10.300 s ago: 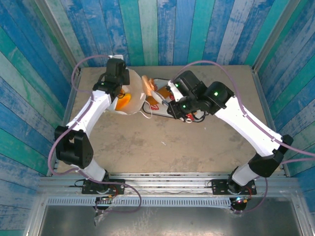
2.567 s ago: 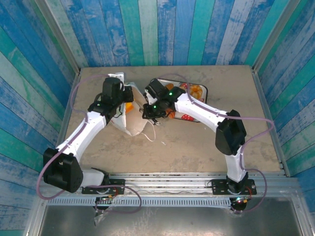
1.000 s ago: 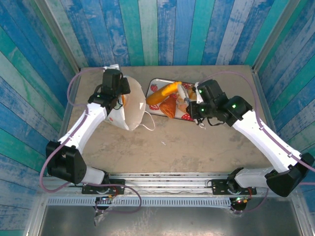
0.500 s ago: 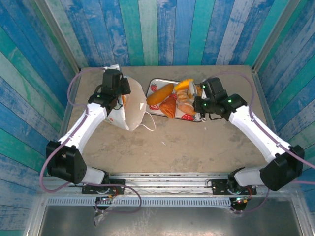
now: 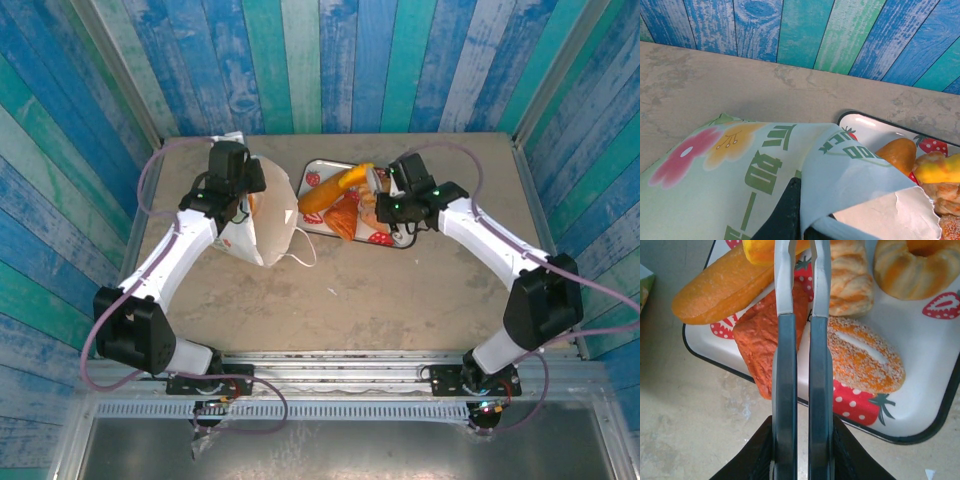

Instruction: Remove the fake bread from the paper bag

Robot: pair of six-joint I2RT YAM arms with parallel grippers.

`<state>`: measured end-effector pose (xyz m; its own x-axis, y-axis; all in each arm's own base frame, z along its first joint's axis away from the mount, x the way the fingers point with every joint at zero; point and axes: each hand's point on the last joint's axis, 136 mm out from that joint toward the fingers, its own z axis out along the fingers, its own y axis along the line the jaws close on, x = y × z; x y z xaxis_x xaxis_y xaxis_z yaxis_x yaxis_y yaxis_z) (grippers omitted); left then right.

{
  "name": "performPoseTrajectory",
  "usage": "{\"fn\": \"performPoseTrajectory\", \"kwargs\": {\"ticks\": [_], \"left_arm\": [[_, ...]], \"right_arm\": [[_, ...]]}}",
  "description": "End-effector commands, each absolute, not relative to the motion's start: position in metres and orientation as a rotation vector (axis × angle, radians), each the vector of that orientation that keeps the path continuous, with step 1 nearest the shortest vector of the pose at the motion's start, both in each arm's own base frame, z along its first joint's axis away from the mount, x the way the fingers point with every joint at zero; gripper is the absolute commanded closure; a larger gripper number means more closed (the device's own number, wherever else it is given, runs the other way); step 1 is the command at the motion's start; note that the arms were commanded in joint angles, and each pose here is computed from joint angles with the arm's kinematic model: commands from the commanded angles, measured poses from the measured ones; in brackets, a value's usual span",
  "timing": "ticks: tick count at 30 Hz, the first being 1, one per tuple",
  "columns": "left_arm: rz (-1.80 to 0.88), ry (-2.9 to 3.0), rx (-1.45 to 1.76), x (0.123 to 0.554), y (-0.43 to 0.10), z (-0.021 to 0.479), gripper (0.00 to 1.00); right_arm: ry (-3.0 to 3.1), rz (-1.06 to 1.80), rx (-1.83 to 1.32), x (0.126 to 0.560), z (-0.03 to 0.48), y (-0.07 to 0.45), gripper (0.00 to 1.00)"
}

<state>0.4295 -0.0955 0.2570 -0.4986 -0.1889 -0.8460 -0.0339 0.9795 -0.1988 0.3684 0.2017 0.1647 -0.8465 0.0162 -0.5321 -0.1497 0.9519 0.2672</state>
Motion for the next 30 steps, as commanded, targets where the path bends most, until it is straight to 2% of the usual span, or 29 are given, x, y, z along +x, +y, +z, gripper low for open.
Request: {"fn": "performPoseTrajectory", "kwargs": {"ticks": [1,7,16,30], "left_arm": [[-0.206,2.076,-0.157,0.428,-0.095,0.259,0.93],[-0.215,2.074,-0.154,0.428,-0.097,0.26,0.93],[-0.207,2.064,-0.151,0.429,-0.096,0.265,0.93],[-0.2,2.055,-0.152,0.43,-0.095,0.269,0.93]], "right_arm": [[2.472,0.444,-0.12,0.387,0.18,0.212,0.96],[2.505,0.429,-0.127,0.391,0.162,0.214,0.96],[2.595,0.4,-0.104,0.37,0.128,0.204,0.91],[2.65,0.375,-0.069,0.338,0.122,0.186,0.67]]}}
